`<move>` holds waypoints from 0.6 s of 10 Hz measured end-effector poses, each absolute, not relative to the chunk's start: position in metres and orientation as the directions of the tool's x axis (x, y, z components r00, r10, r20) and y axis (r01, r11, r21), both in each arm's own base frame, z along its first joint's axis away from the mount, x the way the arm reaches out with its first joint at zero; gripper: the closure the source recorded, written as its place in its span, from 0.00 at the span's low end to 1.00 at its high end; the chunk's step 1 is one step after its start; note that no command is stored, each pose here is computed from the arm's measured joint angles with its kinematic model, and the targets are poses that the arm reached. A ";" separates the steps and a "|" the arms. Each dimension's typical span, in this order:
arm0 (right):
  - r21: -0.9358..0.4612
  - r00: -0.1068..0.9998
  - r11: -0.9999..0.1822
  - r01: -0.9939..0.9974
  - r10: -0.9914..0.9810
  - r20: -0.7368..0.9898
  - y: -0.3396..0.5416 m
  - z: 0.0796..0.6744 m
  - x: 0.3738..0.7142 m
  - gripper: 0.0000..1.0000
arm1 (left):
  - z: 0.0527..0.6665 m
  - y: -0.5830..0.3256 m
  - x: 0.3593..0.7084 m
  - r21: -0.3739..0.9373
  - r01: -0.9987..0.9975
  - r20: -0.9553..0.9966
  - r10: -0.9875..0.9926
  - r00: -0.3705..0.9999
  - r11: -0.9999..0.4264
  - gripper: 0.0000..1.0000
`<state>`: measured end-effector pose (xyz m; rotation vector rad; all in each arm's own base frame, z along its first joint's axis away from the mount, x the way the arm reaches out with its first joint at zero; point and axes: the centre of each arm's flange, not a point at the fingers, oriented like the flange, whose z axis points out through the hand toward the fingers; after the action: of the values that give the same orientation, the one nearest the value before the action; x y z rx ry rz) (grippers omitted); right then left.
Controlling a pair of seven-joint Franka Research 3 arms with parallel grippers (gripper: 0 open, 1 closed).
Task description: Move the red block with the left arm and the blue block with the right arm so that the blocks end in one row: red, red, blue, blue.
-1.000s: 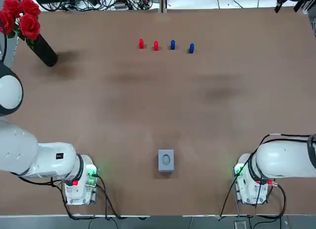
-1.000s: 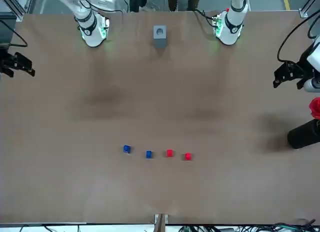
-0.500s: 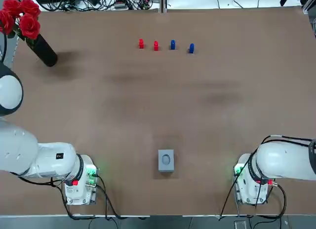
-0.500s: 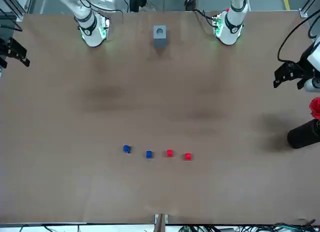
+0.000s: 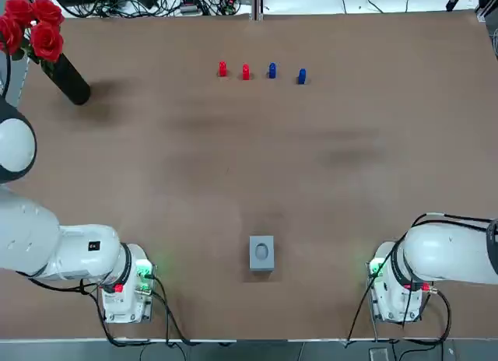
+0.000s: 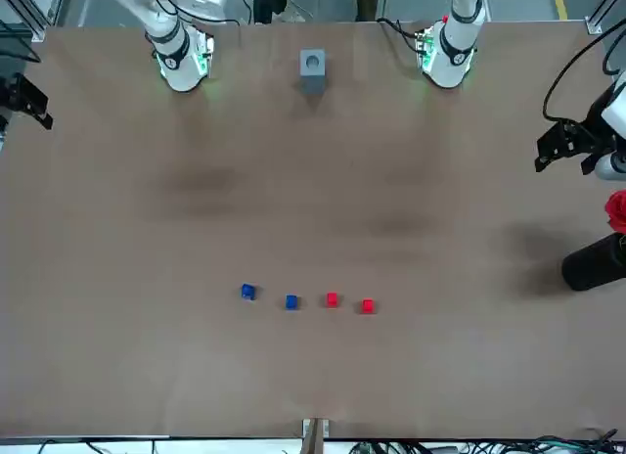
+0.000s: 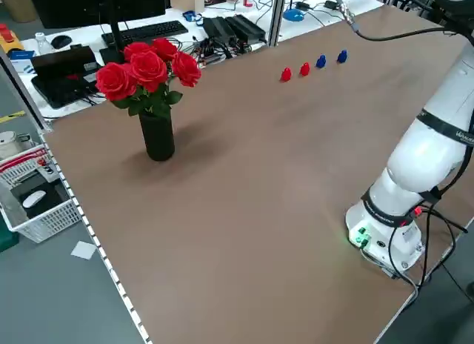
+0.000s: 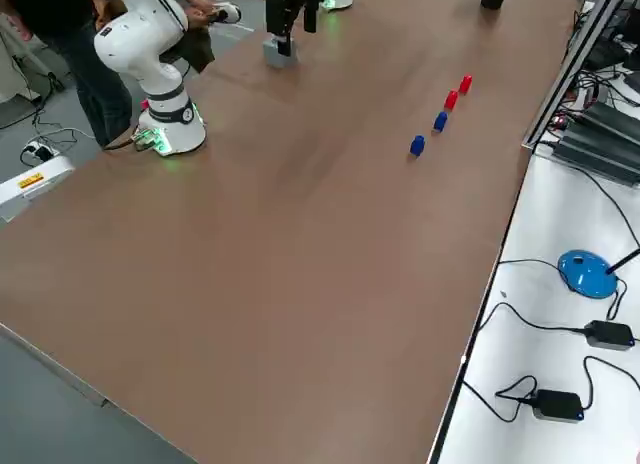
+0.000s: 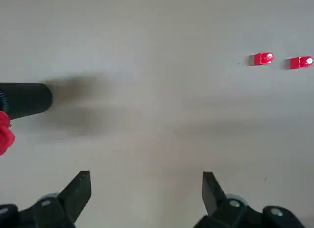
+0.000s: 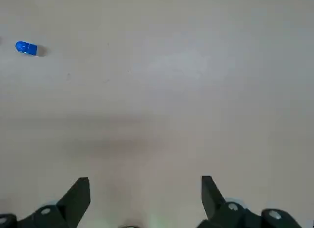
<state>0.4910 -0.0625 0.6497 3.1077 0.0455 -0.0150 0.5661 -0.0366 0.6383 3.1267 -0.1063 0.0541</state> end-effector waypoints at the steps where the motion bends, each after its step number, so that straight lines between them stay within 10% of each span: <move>1: 0.033 0.999 -0.999 0.029 0.029 -0.016 -0.063 0.649 0.490 0.00 | 0.638 -0.037 0.566 0.011 -0.068 0.035 -0.068 0.997 -0.998 0.00; 6: 0.028 1.000 -1.000 -0.004 -0.004 -0.029 -0.080 0.646 0.487 0.00 | 0.639 -0.037 0.566 0.012 -0.060 0.037 -0.060 0.998 -0.998 0.00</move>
<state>0.4871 -0.0803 0.6458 3.1132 -0.0061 -0.0450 0.5660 -0.0371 0.6392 3.1268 -0.0942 0.0570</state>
